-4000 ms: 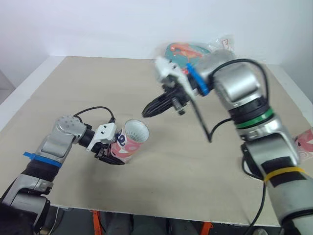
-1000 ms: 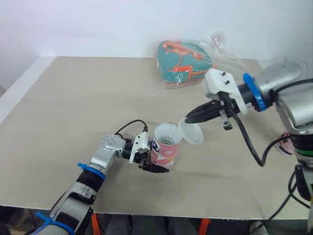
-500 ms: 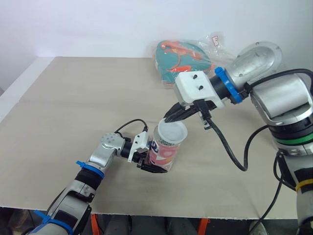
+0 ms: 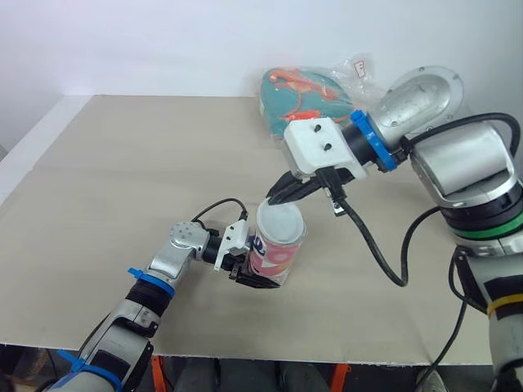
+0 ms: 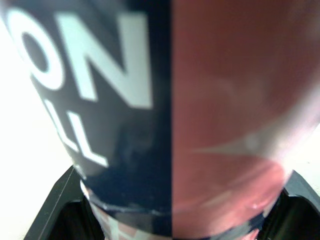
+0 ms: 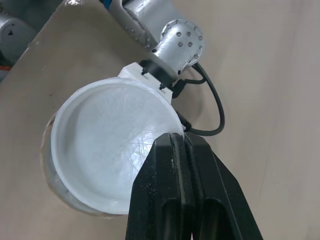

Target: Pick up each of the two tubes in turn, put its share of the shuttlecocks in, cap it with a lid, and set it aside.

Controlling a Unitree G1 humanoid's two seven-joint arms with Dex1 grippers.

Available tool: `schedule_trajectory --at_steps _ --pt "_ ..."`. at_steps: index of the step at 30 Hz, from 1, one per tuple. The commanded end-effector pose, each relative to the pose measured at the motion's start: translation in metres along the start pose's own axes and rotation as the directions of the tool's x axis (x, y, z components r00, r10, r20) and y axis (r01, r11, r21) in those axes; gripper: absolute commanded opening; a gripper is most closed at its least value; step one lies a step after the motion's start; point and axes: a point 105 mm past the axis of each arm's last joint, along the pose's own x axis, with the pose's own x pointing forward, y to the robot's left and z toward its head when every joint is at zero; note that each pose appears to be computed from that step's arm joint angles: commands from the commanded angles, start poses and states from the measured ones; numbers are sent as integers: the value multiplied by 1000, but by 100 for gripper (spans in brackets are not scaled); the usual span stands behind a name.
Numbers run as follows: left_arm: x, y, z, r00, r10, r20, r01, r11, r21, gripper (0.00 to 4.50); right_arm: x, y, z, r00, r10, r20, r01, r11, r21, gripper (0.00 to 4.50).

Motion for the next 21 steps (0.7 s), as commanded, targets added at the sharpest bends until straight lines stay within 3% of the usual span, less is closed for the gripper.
schedule_trajectory --at_steps 1,13,17,21 --pt "-1 -7 -18 999 -9 -50 6 998 -69 297 -3 7 6 1000 29 -8 -29 998 -47 16" --pt "-2 -5 -18 999 3 -49 -6 998 -67 297 13 12 -5 991 112 -70 -117 991 -68 16" --pt "-1 -5 -18 999 11 -44 -14 998 -66 297 1 -7 6 997 72 -17 -73 996 -60 16" --pt "-2 -4 -18 999 19 -44 -22 997 -68 297 5 4 6 992 123 -12 -124 990 -69 16"
